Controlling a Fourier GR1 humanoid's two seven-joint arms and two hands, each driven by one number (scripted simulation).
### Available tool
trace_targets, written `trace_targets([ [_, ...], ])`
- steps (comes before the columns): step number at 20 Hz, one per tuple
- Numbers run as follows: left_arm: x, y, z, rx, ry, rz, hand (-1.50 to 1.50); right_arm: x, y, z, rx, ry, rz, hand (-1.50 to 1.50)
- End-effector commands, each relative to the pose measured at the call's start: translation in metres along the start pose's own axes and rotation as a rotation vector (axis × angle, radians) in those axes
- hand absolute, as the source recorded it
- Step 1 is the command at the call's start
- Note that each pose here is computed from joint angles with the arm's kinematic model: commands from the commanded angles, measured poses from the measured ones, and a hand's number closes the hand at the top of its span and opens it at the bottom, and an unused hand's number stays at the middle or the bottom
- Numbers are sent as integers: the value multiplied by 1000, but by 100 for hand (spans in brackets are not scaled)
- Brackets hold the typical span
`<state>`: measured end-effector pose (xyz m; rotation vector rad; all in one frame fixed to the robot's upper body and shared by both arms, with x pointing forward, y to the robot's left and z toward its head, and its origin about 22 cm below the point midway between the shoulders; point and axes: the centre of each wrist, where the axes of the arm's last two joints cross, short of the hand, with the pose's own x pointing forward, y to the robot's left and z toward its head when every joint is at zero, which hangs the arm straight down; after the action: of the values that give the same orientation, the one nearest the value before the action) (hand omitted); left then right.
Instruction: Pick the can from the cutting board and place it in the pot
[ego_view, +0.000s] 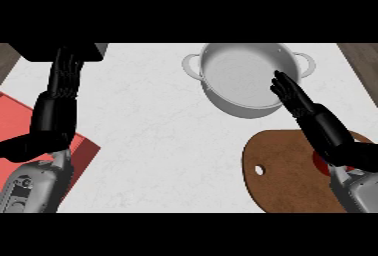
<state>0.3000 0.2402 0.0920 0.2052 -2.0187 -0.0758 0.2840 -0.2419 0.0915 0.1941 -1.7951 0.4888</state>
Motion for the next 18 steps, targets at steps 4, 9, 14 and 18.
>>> trace_targets([
  [4,-13,9,24,-28,305,61,0,5,-39,14,-53,39,-211,-150],
  [9,-42,-5,57,-25,524,109,0,17,-114,45,-353,114,360,-150],
  [14,-26,-8,61,-30,552,145,0,28,-118,100,-292,-142,458,-150],
  [18,-11,6,38,-38,566,142,0,72,-149,128,-236,0,606,-150],
])
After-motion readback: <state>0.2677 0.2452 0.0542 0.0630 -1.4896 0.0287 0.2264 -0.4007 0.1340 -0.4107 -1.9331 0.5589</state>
